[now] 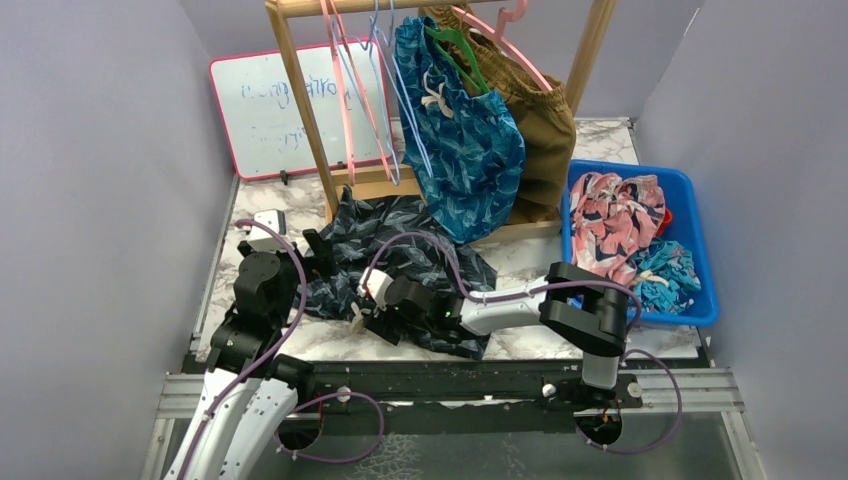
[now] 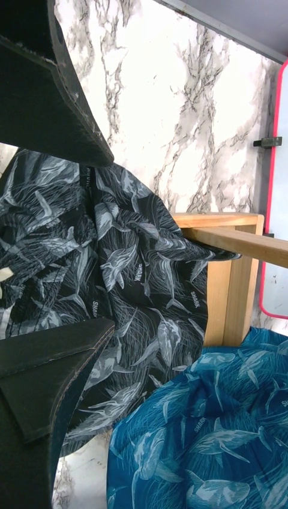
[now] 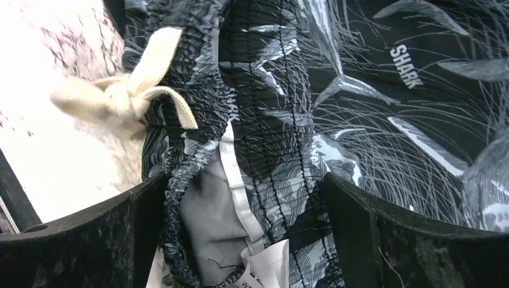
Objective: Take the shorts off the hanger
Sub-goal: Pick up the shorts at the center of the board.
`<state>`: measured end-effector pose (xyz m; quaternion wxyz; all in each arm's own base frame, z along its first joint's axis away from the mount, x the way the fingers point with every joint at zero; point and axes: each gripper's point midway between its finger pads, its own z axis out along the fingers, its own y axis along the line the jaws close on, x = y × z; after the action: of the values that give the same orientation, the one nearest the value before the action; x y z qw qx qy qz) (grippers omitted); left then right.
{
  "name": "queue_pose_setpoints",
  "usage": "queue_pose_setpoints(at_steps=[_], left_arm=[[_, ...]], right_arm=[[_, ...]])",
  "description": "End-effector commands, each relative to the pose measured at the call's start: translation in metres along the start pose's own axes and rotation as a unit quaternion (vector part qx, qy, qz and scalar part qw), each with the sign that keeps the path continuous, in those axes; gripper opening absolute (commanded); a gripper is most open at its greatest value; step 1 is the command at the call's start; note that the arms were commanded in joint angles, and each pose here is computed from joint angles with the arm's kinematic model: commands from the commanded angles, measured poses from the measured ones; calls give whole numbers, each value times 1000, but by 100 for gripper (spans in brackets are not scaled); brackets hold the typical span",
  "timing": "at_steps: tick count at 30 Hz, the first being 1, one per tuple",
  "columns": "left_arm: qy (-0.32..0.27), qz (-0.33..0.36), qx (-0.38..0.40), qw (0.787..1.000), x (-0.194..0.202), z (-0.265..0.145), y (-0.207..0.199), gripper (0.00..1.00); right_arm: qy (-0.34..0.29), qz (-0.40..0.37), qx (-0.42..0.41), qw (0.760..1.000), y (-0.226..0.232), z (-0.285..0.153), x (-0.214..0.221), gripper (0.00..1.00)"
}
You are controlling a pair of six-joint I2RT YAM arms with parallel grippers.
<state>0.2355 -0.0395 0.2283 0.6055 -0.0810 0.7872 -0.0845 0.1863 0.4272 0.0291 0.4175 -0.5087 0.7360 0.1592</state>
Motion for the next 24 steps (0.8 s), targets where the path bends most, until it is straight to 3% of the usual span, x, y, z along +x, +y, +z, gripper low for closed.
queue_pose_setpoints(at_steps=[1,3,7,11,14,19,24], left_arm=[[-4,3,-16,1000,0,0,6,99],[-2,3,-16,1000,0,1,6,99],[-1,4,-15,1000,1,1,6,99],[0,3,-15,1000,1,1,6,99],[1,3,-16,1000,2,2,6,99],[2,4,-15,1000,2,2,6,99],[2,3,-15,1000,2,2,6,99]], right_arm=[[90,6,-24,996,14,9,58,95],[95,21,-52,994,25,6,63,84],[87,46,-66,993,31,-1,64,53],[89,61,-97,989,41,-9,64,36],[87,71,-110,988,45,-16,61,15],[43,104,-107,988,38,-45,26,4],[-97,133,-155,974,33,-118,-54,1]])
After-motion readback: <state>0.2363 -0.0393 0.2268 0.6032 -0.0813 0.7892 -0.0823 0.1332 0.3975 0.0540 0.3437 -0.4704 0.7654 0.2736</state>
